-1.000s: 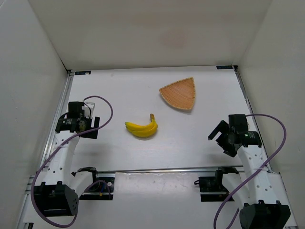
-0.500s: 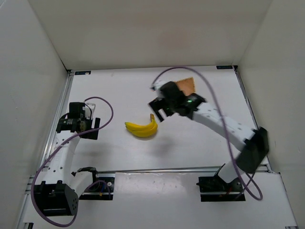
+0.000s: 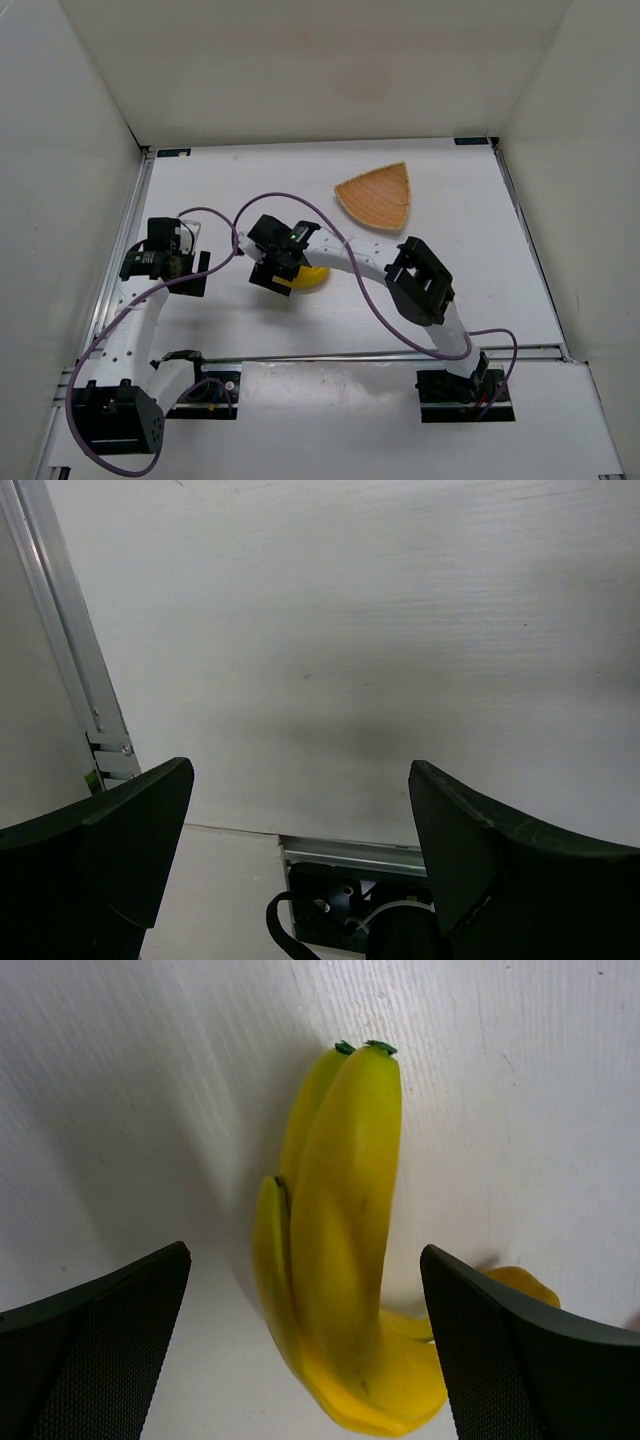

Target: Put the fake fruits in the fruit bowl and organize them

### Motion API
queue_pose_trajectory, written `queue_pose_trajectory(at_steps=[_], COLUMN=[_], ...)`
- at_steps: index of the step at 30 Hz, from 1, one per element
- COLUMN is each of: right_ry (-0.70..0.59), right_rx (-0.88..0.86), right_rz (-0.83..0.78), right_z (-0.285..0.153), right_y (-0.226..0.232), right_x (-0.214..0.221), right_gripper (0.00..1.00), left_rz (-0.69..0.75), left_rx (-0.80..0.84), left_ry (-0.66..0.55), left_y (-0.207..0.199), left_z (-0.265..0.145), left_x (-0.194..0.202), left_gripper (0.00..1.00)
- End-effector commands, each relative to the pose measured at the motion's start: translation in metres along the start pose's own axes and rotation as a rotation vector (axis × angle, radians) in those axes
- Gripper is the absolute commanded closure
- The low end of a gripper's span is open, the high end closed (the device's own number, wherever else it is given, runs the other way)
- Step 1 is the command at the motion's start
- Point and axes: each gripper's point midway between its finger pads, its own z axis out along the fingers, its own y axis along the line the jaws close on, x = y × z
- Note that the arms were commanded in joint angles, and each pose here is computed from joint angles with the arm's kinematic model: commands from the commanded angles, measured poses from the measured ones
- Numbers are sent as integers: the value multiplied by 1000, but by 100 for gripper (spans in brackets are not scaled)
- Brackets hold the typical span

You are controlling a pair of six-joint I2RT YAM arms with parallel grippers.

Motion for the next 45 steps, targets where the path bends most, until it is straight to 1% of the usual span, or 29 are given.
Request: queue_pose_trajectory(at_steps=[1, 2, 5, 6, 7, 8, 11, 14, 17, 18, 19, 20, 21, 23, 24, 25, 27, 29, 33, 34, 36, 37, 38, 39, 40, 41, 43, 44, 45], right_ry=[2, 30, 12, -11, -21, -65, -158, -261, -297, -298, -306, -312, -291, -309, -275, -289, -244, -264, -242, -246, -236, -238, -238, -229, -205, -189, -219, -287, -301], right_rx=[-57, -61, -49, -49, -42, -31, 27, 115, 276, 344, 377, 383, 397, 384, 390, 392, 402, 385, 360, 346, 297, 288, 287, 285, 307, 317, 359, 390, 407], right_rz=[13, 35, 105, 128, 173, 189, 288, 458, 717, 808, 870, 959, 1040, 1132, 1170, 1190, 1223, 1231, 1243, 1242, 1242, 1241, 1241, 1243, 1249, 1252, 1255, 1242, 1240], right_z=[1, 6, -3, -9, -14, -30, -69, -111, -137, -145, -150, -148, -140, -135, -119, -120, -100, -97, -82, -81, -69, -69, -69, -67, -67, -74, -98, -133, -147], right_y=[7, 5, 0, -4, -9, -13, -38, -84, -156, -190, -207, -221, -245, -269, -284, -295, -309, -318, -321, -320, -314, -313, -313, -311, -310, -308, -315, -320, -318], right_x=[-2, 7, 3, -2, -4, -16, -30, -34, -8, 12, 22, 31, 54, 64, 84, 83, 103, 101, 107, 105, 104, 103, 103, 105, 111, 114, 112, 100, 100], right_gripper=[4, 23, 50, 73, 83, 89, 91, 95, 96, 96, 96, 96, 96, 96, 96, 96, 96, 96, 96, 94, 85, 78, 63, 22, 6, 0, 0, 0, 0], left_rz=[0, 1, 1, 1, 3, 3, 3, 5, 5, 7, 7, 9, 9, 11, 11, 12, 13, 14, 9, 10, 11, 2, 3, 2, 2, 2, 0, 0, 0], left_rx=[-19, -17, -17, -17, -15, -15, -15, -13, -13, -2, -2, 0, 0, 2, 3, 4, 4, 6, 1, 2, 3, 2, 4, 3, 3, 3, 1, 1, 1], left_ry=[-13, -4, -4, -4, 4, 5, 5, 13, 13, 22, 22, 34, 34, 44, 44, 53, 53, 62, 81, 90, 92, 92, 102, 93, 93, 93, 84, 84, 84], left_y=[3, 2, 2, 2, 2, 2, 2, 1, 1, -1, -1, -2, -2, -2, -2, -2, -2, -3, -3, -3, -3, -4, -4, -3, -3, -3, -2, -2, -2], left_z=[-2, -1, -1, -1, 1, 1, 1, 4, 5, 6, 6, 8, 8, 10, 10, 11, 12, 13, 16, 17, 19, 19, 21, 20, 20, 20, 18, 18, 18], left_x=[-1, 0, 0, 0, 0, 0, 0, 2, 2, 2, 2, 3, 3, 4, 4, 5, 5, 6, 7, 8, 7, 7, 8, 5, 5, 5, 2, 2, 2], left_gripper=[0, 0, 0, 0, 0, 0, 0, 0, 0, 0, 0, 0, 0, 0, 0, 0, 0, 0, 0, 0, 0, 0, 0, 0, 0, 0, 0, 0, 0])
